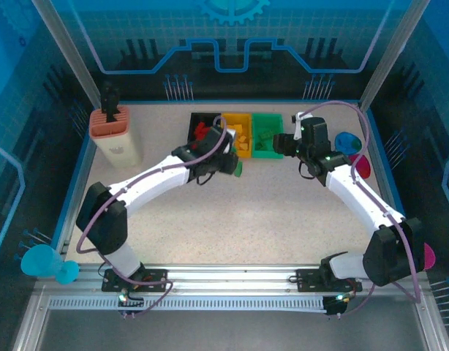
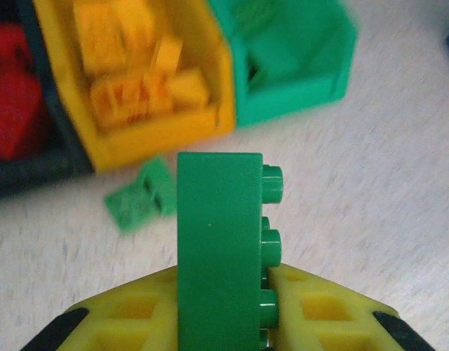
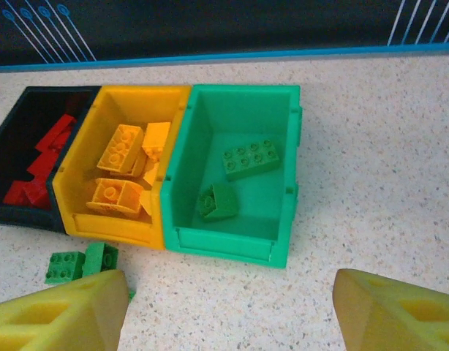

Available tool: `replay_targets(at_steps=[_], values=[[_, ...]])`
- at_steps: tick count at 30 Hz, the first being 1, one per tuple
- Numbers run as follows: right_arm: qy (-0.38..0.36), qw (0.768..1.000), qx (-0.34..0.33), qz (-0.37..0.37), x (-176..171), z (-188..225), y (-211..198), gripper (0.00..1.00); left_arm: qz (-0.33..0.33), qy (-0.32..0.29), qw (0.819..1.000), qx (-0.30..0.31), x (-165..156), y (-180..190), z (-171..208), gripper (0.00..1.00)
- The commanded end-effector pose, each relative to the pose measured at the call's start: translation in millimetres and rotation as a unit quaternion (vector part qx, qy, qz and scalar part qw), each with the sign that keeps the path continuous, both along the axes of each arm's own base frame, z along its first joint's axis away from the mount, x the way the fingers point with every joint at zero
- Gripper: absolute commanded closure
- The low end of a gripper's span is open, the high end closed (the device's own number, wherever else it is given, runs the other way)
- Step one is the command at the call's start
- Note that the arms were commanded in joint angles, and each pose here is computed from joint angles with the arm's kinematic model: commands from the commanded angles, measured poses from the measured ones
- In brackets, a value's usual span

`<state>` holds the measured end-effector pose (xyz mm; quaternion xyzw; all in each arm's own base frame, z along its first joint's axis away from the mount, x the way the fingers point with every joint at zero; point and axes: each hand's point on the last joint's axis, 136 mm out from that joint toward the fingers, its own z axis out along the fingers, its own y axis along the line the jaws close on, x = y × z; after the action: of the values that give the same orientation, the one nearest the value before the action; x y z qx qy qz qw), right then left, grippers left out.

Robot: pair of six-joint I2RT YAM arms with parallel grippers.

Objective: Sort the legos into containers by color
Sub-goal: Place the lego in the container, then pick up the lego from the center of the table.

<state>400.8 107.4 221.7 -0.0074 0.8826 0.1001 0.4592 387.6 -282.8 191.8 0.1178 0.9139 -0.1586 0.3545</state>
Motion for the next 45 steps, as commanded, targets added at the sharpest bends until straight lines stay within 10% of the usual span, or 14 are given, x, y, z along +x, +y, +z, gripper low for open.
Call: replay_targets(at_steps=[1, 22, 25, 35, 45], values=[[-0.01, 1.0, 0.022, -0.015, -3, 4, -5, 0.26, -0.027, -0.013, 1.0, 0.004, 30, -25, 0, 0.75], [-0.006, 0.998, 0.049, -0.042, -35, -5, -26, 0.26, -0.052, -0.026, 0.998, -0.029, 147, -108, -40, 0.7], [-0.001, 0.998, 0.048, -0.042, -34, -9, -26, 0.26, -0.042, -0.03, 0.998, -0.031, 154, -106, -35, 0.17], [0.039, 0.998, 0.046, -0.001, -43, -41, 0, 0.21, -0.04, -0.112, 0.989, -0.09, 95, -68, 76, 0.01], [0.101, 0.991, 0.007, 0.085, -48, -73, 81, 0.14, 0.013, -0.085, 0.995, -0.052, 9, 16, 43, 0.01]])
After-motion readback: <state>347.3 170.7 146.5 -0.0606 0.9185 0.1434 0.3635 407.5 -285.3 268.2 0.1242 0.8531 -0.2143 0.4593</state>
